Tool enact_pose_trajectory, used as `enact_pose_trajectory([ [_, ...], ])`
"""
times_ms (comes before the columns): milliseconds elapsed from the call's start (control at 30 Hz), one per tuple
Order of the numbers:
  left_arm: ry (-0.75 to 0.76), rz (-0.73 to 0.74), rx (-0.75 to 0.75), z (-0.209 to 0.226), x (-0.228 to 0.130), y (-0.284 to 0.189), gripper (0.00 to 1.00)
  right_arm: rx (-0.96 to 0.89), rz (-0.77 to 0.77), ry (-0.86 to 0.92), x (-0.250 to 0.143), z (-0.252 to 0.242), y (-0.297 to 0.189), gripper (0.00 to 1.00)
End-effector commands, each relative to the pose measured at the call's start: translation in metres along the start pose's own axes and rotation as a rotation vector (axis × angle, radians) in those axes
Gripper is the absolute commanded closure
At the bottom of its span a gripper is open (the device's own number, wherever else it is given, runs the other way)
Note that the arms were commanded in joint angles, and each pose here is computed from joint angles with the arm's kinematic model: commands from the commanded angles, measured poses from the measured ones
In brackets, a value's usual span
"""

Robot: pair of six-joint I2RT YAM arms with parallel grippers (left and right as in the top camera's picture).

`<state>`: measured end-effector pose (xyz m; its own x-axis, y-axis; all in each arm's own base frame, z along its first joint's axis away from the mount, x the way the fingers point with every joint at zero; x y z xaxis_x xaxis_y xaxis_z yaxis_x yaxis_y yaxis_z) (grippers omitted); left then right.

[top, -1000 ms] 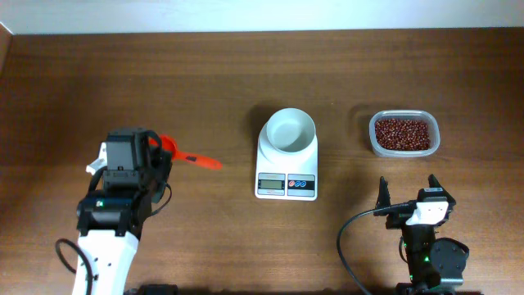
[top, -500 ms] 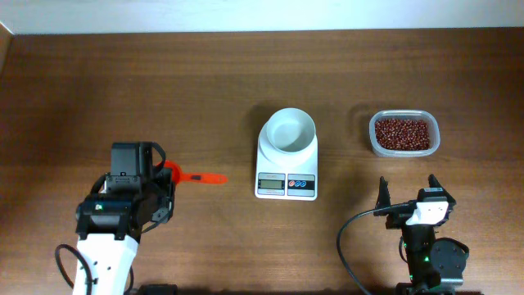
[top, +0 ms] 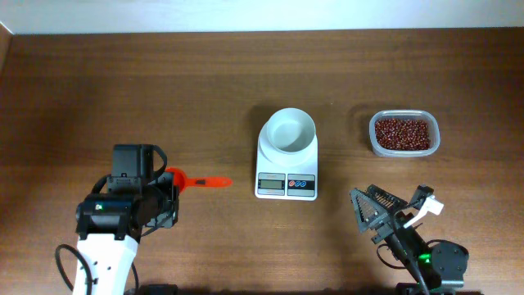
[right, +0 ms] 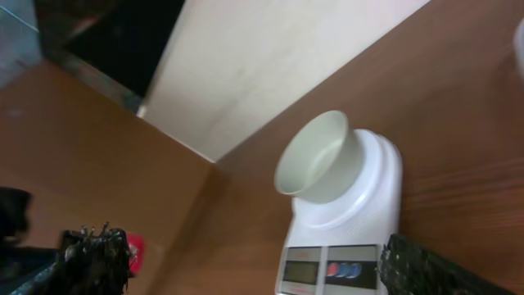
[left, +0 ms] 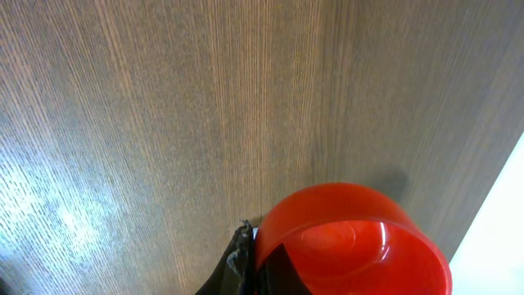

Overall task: Scoop and weigh 50g on scale
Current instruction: 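Lift the orange scoop with the left gripper toward the center, then grasp the scoop handle with the right gripper near the left gripper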

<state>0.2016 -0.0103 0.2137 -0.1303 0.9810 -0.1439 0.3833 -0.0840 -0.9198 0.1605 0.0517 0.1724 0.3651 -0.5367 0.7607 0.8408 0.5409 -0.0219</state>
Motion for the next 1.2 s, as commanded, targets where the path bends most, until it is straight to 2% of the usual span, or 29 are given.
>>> enact_pose_trajectory([
  [0,-0.019,0.01,0.003,0.002,0.0,-0.002,1.0,0.127,-0.017,-0.086,0.007,0.019,-0.002,0.01],
  [133,-0.012,0.064,0.014,0.004,-0.007,-0.002,1.0,0.141,0.053,-0.054,0.016,0.034,-0.003,0.01],
  [233,0.019,0.075,0.02,0.005,-0.014,-0.001,1.0,0.132,0.179,0.034,0.025,0.038,0.008,0.01],
  [300,0.04,0.083,0.024,0.007,-0.018,-0.001,1.0,0.163,0.294,0.107,0.031,0.042,0.021,0.01],
  [400,0.05,0.09,0.033,0.009,-0.02,-0.001,1.0,0.284,0.496,0.113,0.034,0.05,0.053,0.01],
  [533,0.094,0.11,0.044,0.012,-0.029,-0.001,1.0,0.345,0.689,0.1,-0.015,0.066,0.094,0.01],
  [733,0.157,0.117,0.123,0.02,-0.042,0.008,1.0,0.437,0.728,0.04,-0.067,0.097,0.13,0.01],
  [800,0.163,0.14,0.204,0.023,-0.049,0.021,1.0,0.387,0.71,0.038,-0.074,0.099,0.135,0.27],
  [933,0.153,0.155,0.274,0.025,-0.052,0.033,1.0,0.265,0.679,0.145,-0.076,0.097,0.14,0.29],
  [1067,0.148,0.175,0.299,0.026,-0.054,0.036,1.0,0.24,0.675,0.129,-0.091,0.11,0.139,0.3],
  [1167,0.148,0.174,0.3,0.026,-0.054,0.036,1.0,0.225,0.689,0.194,-0.092,0.112,0.138,0.4],
])
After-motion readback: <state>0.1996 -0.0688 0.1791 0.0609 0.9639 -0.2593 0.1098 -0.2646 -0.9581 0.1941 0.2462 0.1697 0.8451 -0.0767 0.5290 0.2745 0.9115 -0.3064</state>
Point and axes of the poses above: each gripper's point midway between its finger pads, its own y axis out along the fingers, its own z axis along the line the jaws close on, x = y × z, the point moved 7 cm from there along -y, back along the fingers, and after that the axes turned 11 degrees about -y, right-handed, at the moved point
